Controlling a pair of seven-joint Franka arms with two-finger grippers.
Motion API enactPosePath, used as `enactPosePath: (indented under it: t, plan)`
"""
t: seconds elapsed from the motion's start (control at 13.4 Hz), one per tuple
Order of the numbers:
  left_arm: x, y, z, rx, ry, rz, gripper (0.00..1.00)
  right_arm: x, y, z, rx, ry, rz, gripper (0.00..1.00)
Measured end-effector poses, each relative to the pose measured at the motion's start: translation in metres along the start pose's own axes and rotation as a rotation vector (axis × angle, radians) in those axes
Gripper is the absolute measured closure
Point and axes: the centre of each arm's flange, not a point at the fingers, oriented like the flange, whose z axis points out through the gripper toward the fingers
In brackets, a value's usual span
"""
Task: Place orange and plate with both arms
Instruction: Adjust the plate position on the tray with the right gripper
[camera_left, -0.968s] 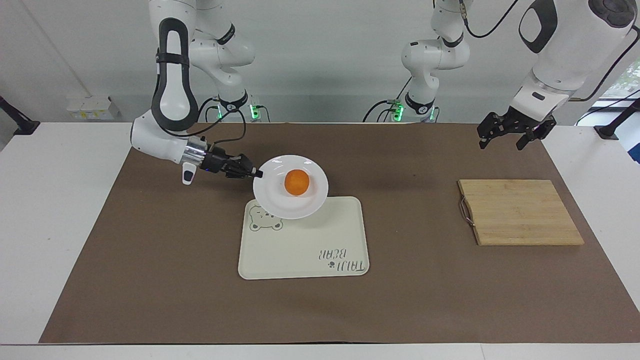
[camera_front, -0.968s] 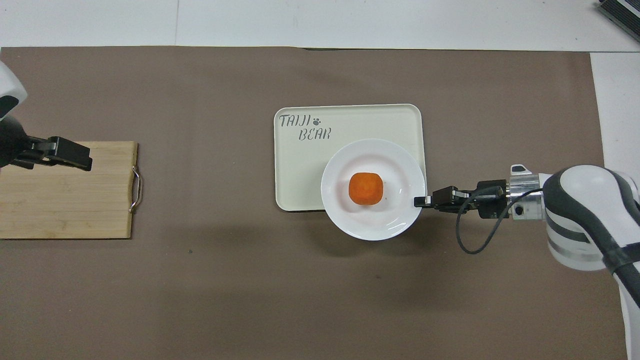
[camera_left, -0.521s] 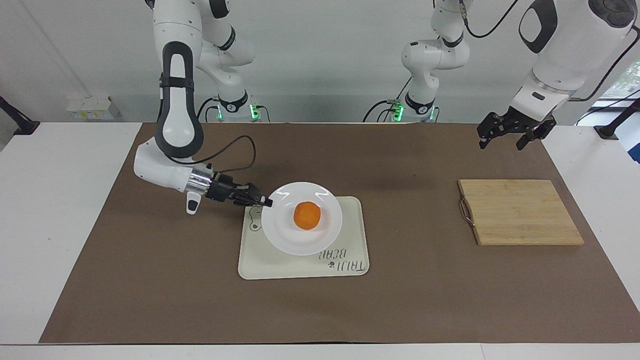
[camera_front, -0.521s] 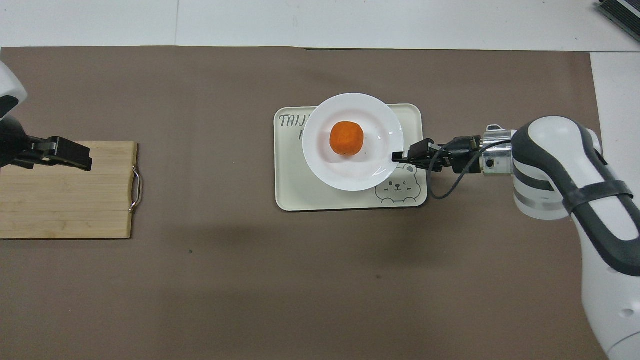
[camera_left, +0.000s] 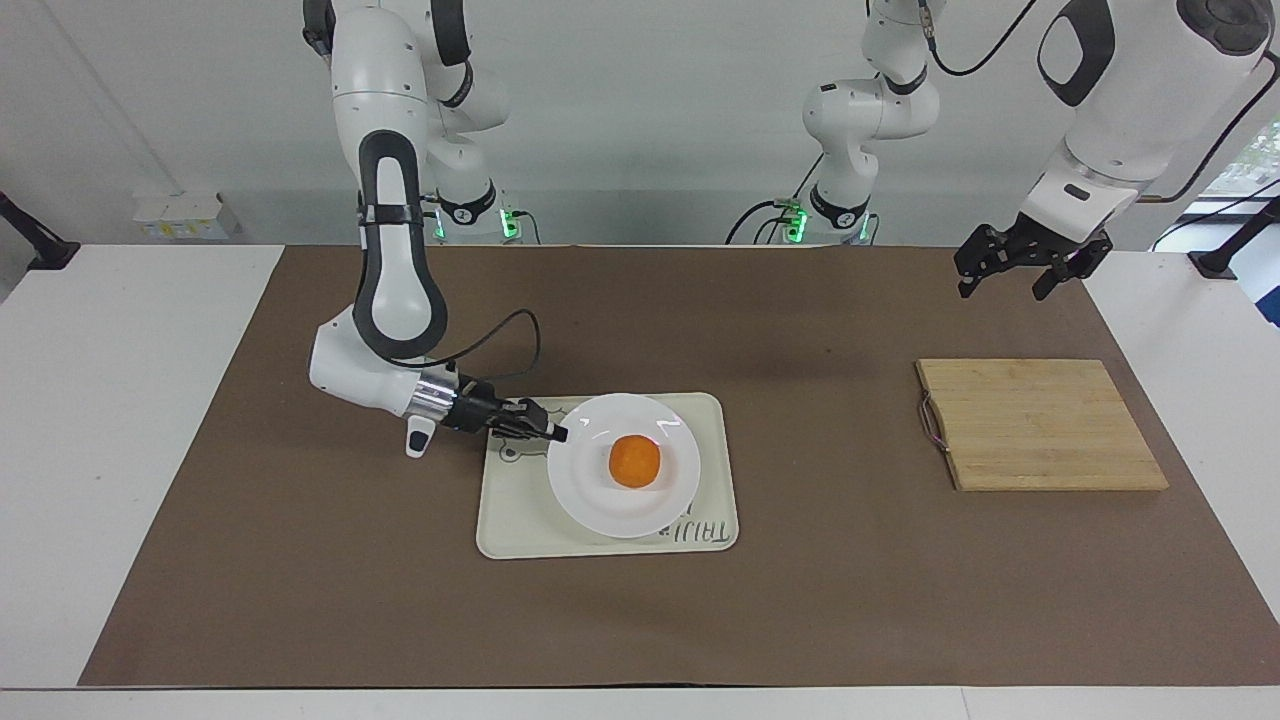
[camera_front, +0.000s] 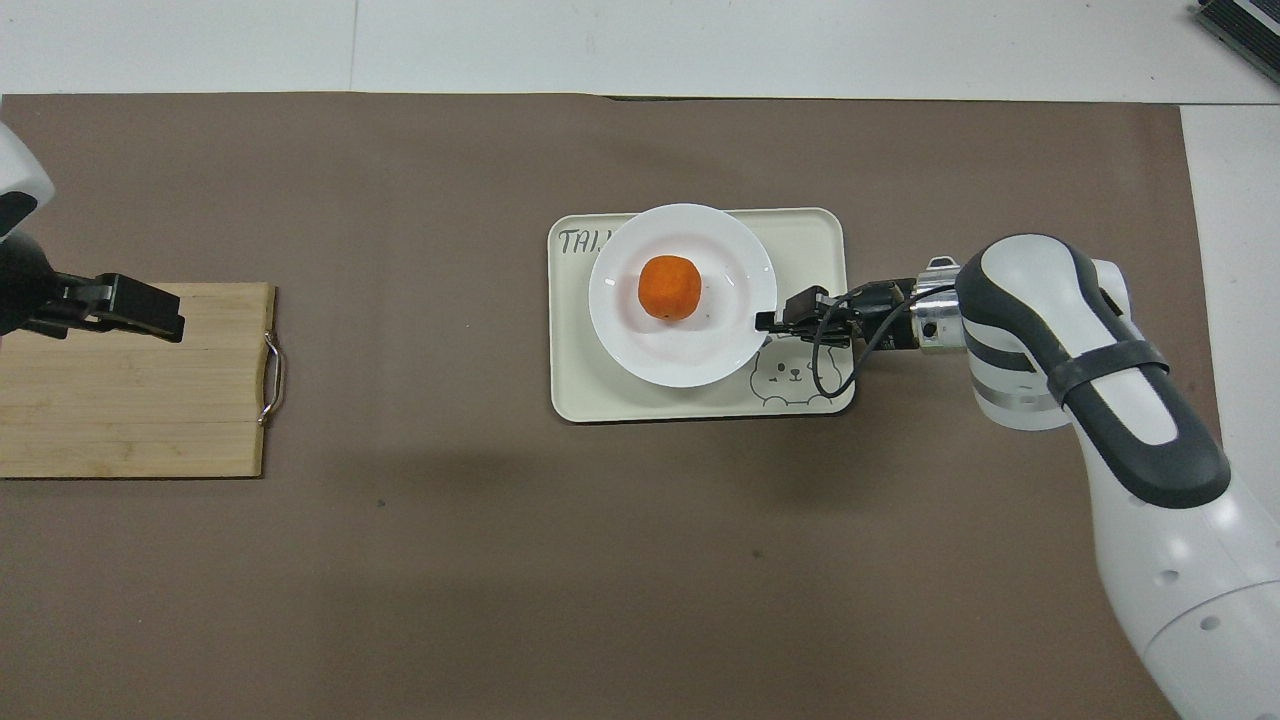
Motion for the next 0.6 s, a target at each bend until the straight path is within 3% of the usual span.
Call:
enactPosePath:
  t: [0.37,0.6]
  plan:
    - [0.0,0.0,0.0,0.0,0.0,0.0,0.0,-0.011,0.019,-0.012,-0.002,0.003,0.001,0.96]
    - [0.0,0.0,0.0,0.0,0.0,0.0,0.0,-0.01,0.018,-0.017,-0.06,0.001,-0.035,0.67]
